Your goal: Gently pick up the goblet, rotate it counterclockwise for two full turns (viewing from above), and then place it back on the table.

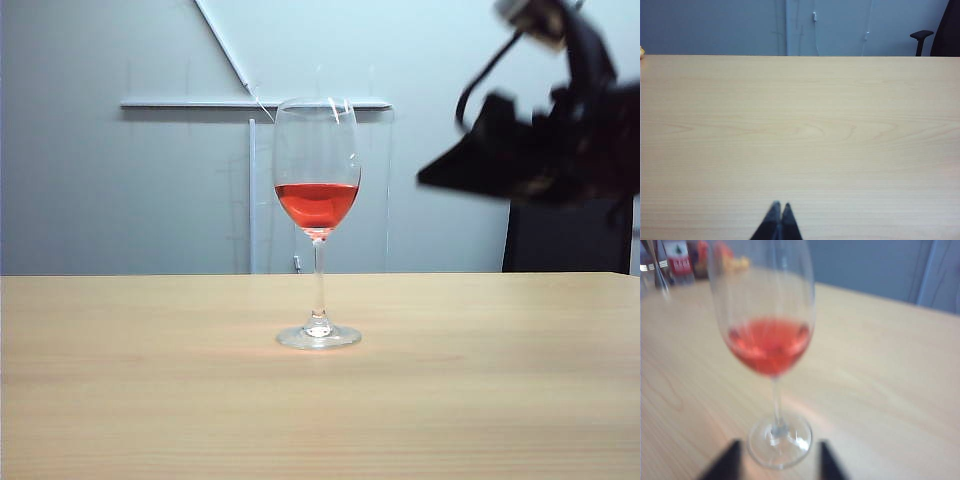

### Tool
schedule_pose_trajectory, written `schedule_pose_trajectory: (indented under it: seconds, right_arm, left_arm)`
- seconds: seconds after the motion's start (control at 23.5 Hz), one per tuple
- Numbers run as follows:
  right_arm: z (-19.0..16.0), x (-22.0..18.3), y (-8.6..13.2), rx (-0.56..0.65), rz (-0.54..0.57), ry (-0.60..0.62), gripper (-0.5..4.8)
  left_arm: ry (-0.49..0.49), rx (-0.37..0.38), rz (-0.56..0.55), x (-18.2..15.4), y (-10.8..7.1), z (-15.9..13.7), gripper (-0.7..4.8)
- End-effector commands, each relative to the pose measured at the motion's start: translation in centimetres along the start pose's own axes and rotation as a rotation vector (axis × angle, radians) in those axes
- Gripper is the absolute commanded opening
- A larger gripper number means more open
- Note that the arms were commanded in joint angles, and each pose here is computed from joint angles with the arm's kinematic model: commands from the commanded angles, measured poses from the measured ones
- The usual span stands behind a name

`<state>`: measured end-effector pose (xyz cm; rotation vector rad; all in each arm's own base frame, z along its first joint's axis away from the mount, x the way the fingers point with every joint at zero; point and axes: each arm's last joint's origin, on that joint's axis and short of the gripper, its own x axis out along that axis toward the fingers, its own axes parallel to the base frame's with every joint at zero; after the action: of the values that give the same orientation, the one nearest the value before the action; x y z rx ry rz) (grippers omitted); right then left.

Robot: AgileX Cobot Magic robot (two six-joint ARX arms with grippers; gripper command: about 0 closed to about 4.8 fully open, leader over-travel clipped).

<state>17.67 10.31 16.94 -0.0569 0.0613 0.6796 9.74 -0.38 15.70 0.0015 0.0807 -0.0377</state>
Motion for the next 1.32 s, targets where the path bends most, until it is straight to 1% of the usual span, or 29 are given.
schedule_pose_trajectory:
  seconds: [0.04,0.09,0.13,0.47,0.6,0.77,1.24,1.32]
  right_arm:
    - [1.2,-0.8,0.0,0.013,-0.05,-0.03,0.37]
    - [1.7,-1.1,-0.1,0.011,-0.069,-0.047,0.08]
    - [1.9,-1.3,-0.1,0.01,-0.083,-0.057,-0.08]
    - [3.1,-2.6,-0.3,0.012,-0.234,-0.09,-0.07]
    - [3.1,-2.6,-0.4,0.013,-0.253,-0.09,-0.06]
    - [2.8,-2.6,-0.4,0.015,-0.252,-0.067,-0.05]
    - [2.8,-2.6,-0.4,0.015,-0.254,-0.068,-0.06]
    - [2.8,-2.6,-0.5,0.016,-0.278,-0.067,-0.06]
  left_arm:
    - [-0.01,0.0,-0.004,0.0,0.0,0.2,-0.05]
    - [-0.01,0.0,-0.004,0.0,0.0,0.2,-0.05]
    - [-0.01,0.0,-0.004,0.0,0.0,0.2,-0.05]
    - [-0.01,0.001,-0.006,0.0,0.0,0.2,-0.05]
    - [-0.01,0.001,-0.006,0.0,0.0,0.2,-0.05]
    - [-0.01,0.001,-0.006,0.0,0.0,0.2,-0.05]
    - [-0.01,0.001,-0.006,0.0,0.0,0.2,-0.05]
    - [-0.01,0.001,-0.006,0.0,0.0,0.2,-0.05]
